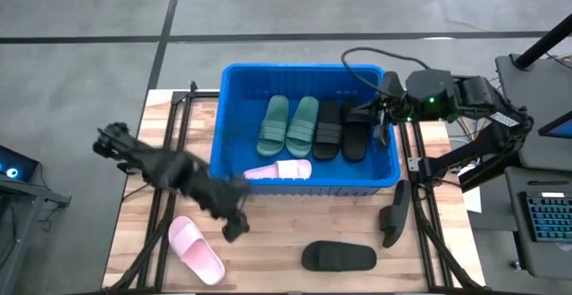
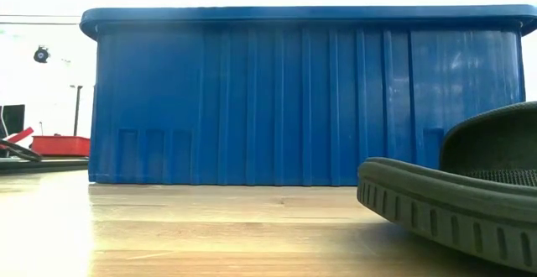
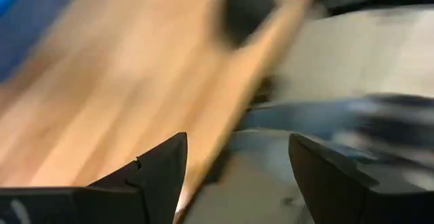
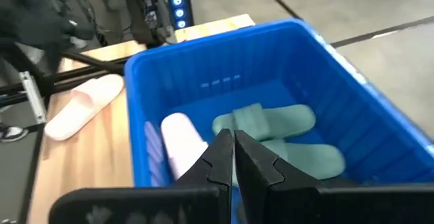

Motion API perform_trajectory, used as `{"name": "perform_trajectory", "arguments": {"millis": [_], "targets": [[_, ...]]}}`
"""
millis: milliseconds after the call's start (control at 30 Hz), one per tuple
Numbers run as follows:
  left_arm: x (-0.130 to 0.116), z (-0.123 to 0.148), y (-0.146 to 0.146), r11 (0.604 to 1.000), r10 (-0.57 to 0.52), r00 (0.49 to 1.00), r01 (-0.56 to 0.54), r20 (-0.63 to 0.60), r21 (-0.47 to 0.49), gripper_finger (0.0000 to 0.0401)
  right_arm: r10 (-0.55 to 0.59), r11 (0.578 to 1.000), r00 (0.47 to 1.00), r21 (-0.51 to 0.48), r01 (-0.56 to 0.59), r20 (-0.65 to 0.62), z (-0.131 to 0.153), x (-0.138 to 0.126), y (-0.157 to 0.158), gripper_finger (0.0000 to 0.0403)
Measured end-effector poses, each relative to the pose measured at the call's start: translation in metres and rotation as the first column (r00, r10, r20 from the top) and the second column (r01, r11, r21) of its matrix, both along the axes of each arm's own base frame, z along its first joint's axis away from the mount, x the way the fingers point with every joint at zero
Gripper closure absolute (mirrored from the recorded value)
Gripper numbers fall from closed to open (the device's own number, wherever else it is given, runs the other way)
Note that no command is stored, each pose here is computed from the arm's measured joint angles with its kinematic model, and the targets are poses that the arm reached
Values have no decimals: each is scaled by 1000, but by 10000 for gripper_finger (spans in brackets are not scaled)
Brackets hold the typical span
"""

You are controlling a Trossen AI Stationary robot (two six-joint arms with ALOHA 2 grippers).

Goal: Pick and place slides into bin
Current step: Put the pink slipper into the blue bin

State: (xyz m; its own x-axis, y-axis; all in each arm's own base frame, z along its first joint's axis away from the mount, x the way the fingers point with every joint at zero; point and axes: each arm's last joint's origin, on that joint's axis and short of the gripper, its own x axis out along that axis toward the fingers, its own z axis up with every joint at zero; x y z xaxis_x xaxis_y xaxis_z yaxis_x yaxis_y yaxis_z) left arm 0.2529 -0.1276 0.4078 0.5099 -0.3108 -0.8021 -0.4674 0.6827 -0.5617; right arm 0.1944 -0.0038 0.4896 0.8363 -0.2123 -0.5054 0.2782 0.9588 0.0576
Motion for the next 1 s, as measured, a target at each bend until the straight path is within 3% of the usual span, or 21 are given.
{"name": "perform_trajectory", "arguments": {"millis": [100,200,433,567,800,1000], "targets": [[-5,-25,-18,986,146,968,-125,-204,109,160,17,999,1000,31,-17,-8,-5,3,7,394],[-6,-46,-37,965,243,906,-191,-347,177,160,33,998,999,58,-33,-10,-9,6,15,394],[1,-99,-92,960,211,838,-82,-503,267,160,50,992,998,111,-53,26,-17,16,28,394],[-9,-129,-115,934,280,708,-44,-648,355,160,20,983,999,182,-26,31,-23,20,32,394],[-26,-168,-153,905,326,644,-1,-692,426,160,-17,963,1000,269,12,17,-38,24,51,394],[-39,-195,-160,868,391,577,29,-717,496,160,-9,945,998,326,-12,62,-49,30,74,394]]}}
